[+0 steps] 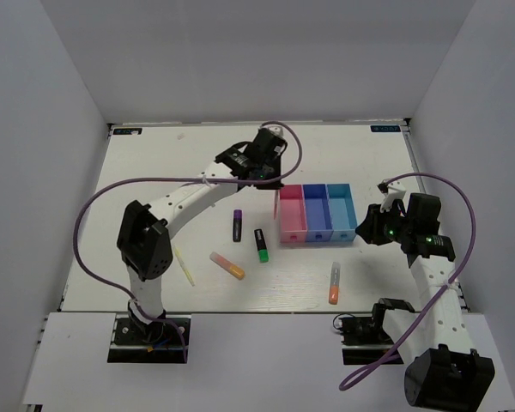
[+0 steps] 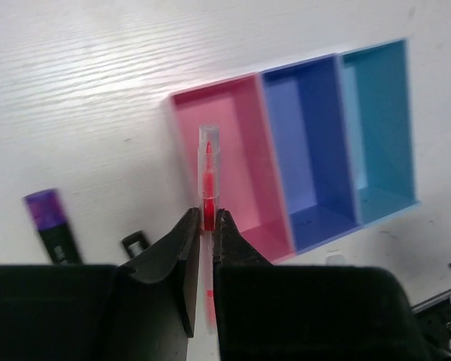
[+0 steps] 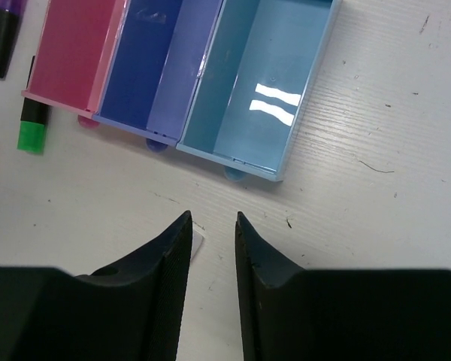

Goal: Sort the stationery into containers
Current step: Place the pen in the storage box, then pick up the pen from the center of the board, then place the pen in the storage box, then pick up the pen from the center of the board.

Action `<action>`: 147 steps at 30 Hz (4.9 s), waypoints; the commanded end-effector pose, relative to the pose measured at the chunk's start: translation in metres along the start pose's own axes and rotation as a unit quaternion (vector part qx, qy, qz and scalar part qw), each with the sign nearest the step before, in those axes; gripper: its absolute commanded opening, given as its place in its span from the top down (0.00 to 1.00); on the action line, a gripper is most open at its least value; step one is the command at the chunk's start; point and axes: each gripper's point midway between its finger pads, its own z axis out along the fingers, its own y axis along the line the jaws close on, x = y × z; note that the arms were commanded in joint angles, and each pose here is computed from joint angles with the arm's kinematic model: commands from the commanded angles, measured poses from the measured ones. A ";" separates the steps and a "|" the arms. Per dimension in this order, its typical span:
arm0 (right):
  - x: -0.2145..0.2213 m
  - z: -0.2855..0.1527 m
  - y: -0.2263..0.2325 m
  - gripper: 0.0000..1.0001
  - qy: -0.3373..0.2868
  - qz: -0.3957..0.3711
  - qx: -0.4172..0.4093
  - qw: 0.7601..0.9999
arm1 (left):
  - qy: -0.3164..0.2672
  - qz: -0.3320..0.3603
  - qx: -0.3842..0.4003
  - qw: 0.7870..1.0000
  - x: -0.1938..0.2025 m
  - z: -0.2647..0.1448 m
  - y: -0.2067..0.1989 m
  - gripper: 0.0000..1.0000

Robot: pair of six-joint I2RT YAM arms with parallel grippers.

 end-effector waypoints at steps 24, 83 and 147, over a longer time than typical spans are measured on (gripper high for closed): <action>-0.010 -0.004 0.001 0.56 -0.013 -0.011 0.001 1.000 | -0.038 0.014 0.020 0.999 -0.008 0.020 -0.056 0.76; -0.004 -0.002 0.002 1.00 0.004 -0.020 -0.011 1.000 | -0.053 -0.044 0.051 0.996 -0.024 -0.003 -0.041 1.00; -0.004 -0.003 0.001 0.43 0.006 -0.016 -0.007 1.000 | 0.140 -0.356 -0.325 0.865 0.228 -0.016 0.139 0.44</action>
